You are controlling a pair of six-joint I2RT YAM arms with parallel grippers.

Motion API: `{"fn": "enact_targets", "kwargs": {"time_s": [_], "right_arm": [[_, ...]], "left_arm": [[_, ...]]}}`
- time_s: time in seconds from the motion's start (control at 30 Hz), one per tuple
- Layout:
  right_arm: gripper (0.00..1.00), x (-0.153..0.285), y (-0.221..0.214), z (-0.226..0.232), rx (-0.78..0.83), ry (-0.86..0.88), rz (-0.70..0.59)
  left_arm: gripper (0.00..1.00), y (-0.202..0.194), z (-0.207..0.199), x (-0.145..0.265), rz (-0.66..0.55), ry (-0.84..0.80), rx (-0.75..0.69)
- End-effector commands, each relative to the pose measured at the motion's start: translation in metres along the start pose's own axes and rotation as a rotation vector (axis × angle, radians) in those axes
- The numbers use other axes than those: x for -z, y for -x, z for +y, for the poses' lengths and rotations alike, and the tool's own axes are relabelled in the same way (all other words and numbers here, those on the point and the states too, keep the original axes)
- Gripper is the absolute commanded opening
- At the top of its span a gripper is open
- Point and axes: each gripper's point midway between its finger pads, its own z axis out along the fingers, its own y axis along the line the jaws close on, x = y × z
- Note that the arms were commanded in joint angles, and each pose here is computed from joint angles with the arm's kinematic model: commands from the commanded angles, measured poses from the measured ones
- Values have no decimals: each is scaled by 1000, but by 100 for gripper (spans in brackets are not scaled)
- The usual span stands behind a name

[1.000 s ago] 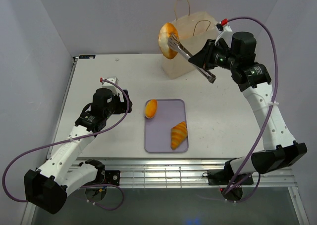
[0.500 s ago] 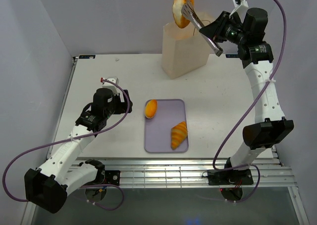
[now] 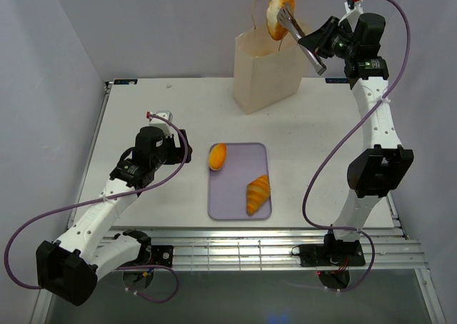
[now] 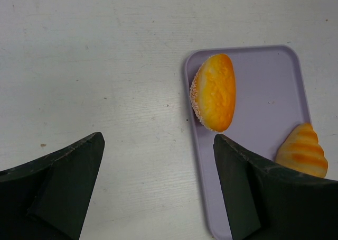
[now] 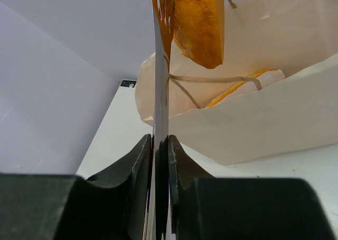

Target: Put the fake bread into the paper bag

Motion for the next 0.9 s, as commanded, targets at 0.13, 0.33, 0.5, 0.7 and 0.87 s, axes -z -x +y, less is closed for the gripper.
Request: {"fn": "enact_targets", "kwargs": {"time_s": [0.13,0.33,0.5,0.7,0.87], "right_arm": [[18,-6,24,14,57,99,-69],[31,-2,25,18,58,103,-68],[36,14,38,4,60,69,-95],[36,21,41,6,55,80,-95],[33,24,44,17,61,126,-89]], "left_arm": [[95,13,-8,2,-25,-25,1],[95,12,-9,2,-21,-28,-2],[95,11,-8,1,-18,-29,0],[95,11,-7,0,-19,-23,-1],[95,10,-7,-1,-14,-21,-3]]}}
